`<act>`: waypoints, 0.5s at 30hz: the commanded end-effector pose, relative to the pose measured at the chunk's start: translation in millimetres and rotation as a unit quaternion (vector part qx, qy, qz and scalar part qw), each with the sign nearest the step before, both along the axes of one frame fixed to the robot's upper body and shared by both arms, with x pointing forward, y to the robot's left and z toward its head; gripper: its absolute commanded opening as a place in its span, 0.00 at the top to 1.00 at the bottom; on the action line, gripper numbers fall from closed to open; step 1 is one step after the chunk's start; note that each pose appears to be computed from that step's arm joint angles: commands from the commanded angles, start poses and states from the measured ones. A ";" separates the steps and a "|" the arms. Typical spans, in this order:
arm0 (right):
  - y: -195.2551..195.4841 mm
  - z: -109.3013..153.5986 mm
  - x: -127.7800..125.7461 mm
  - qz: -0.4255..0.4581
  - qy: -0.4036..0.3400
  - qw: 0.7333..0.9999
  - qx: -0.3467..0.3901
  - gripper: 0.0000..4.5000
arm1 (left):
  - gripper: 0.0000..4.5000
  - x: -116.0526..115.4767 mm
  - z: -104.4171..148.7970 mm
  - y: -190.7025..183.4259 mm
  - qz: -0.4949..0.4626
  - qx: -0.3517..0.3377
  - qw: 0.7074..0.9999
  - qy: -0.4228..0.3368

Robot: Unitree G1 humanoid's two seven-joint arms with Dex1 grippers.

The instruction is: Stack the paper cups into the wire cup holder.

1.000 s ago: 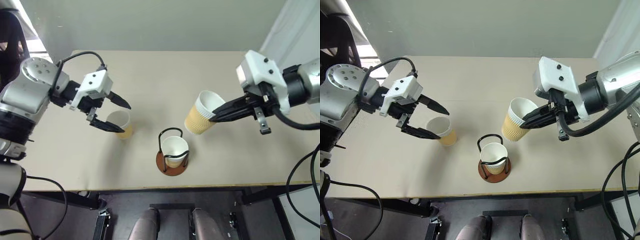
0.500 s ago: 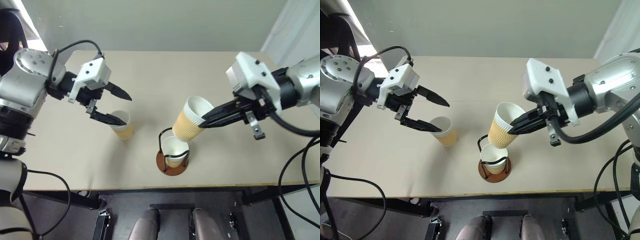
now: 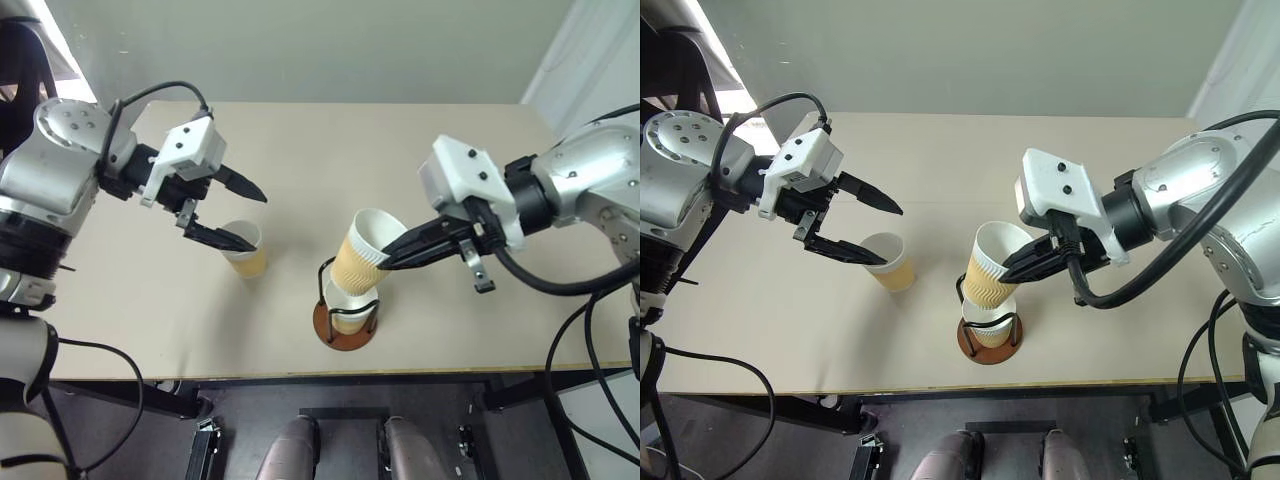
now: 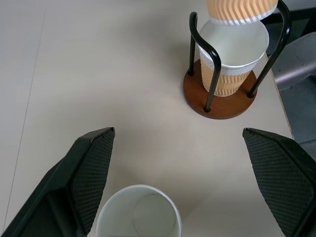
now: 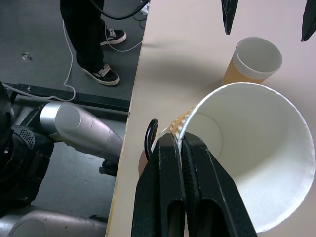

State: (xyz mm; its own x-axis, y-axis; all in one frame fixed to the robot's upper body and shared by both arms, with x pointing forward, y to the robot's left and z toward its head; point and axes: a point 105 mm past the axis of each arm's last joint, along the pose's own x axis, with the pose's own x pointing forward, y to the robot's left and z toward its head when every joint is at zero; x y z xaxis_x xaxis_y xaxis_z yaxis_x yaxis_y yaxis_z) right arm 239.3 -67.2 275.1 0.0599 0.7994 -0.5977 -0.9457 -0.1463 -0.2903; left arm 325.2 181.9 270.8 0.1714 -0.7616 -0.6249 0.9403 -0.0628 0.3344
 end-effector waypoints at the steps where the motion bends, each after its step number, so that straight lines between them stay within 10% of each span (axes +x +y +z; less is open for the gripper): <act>1: 4.1 -1.2 -2.6 0.010 -0.017 1.000 -0.001 0.99 | 0.01 -4.9 12.2 -2.1 -0.017 -0.002 1.000 -0.016; 15: 5.8 -23.3 4.8 0.018 -0.024 0.999 -0.025 0.99 | 0.01 -7.1 12.3 -1.3 -0.017 -0.004 1.000 -0.016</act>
State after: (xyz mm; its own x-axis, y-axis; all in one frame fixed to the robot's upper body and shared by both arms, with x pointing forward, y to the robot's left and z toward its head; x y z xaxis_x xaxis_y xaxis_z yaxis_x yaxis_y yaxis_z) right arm 243.7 -62.2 249.3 0.0418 0.7722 -0.6340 -0.9417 -0.1816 -0.2833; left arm 324.6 180.2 271.5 0.1687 -0.7671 -0.6189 0.9384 -0.0671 0.3389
